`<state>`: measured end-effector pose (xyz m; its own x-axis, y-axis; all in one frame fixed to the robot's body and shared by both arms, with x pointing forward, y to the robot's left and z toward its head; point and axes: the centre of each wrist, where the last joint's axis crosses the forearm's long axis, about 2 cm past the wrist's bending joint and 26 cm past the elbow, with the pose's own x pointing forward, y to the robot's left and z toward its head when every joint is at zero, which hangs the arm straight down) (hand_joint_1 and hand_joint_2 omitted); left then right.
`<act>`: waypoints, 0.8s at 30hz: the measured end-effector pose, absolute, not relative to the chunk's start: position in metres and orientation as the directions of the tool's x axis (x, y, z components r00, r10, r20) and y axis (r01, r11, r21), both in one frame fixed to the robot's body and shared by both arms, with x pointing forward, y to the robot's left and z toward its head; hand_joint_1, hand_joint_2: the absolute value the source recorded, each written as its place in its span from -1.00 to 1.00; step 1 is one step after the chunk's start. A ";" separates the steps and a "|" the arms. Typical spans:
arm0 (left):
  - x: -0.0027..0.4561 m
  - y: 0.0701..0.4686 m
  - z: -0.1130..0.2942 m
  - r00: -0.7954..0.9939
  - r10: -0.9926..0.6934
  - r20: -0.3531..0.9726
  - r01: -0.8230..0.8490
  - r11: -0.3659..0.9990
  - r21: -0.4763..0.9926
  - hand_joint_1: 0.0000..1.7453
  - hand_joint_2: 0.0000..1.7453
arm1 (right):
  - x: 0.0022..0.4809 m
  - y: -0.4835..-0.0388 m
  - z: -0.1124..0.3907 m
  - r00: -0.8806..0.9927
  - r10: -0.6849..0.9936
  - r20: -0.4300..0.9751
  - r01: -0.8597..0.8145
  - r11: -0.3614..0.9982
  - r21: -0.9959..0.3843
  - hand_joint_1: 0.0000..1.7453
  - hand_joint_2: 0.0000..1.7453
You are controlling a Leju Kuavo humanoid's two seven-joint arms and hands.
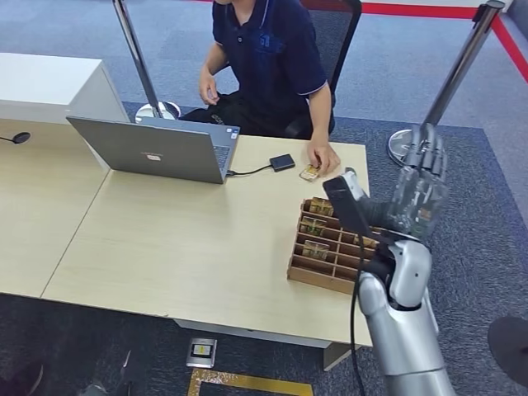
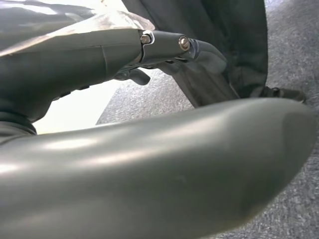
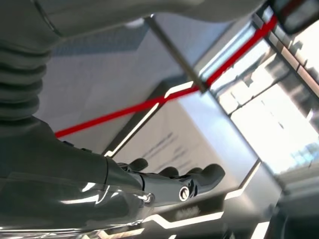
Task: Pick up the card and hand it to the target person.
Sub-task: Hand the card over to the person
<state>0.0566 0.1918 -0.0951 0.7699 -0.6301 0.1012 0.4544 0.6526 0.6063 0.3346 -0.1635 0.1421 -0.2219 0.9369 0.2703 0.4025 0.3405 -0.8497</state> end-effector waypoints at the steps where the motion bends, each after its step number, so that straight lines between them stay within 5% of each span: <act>1: 0.056 0.192 -0.095 0.770 -0.630 0.100 0.455 0.653 0.606 -1.00 -1.00 | 0.323 -0.173 0.141 -0.187 0.944 0.273 0.461 0.330 -0.824 -1.00 -1.00; 14: 0.056 0.189 -0.095 0.758 -0.643 0.109 0.463 0.649 0.604 -1.00 -1.00 | 0.201 -0.333 0.119 0.109 0.770 0.628 0.811 0.297 -0.505 -1.00 -1.00; 21: 0.057 0.188 -0.094 0.768 -0.628 0.126 0.449 0.669 0.593 -1.00 -1.00 | 0.147 -0.400 0.029 0.458 0.581 0.672 0.732 0.182 -0.656 -1.00 -1.00; 24: 0.057 0.187 -0.094 0.771 -0.623 0.133 0.447 0.677 0.585 -1.00 0.50 | 0.118 -0.416 -0.011 0.616 0.452 0.645 0.645 0.181 -0.742 -1.00 -1.00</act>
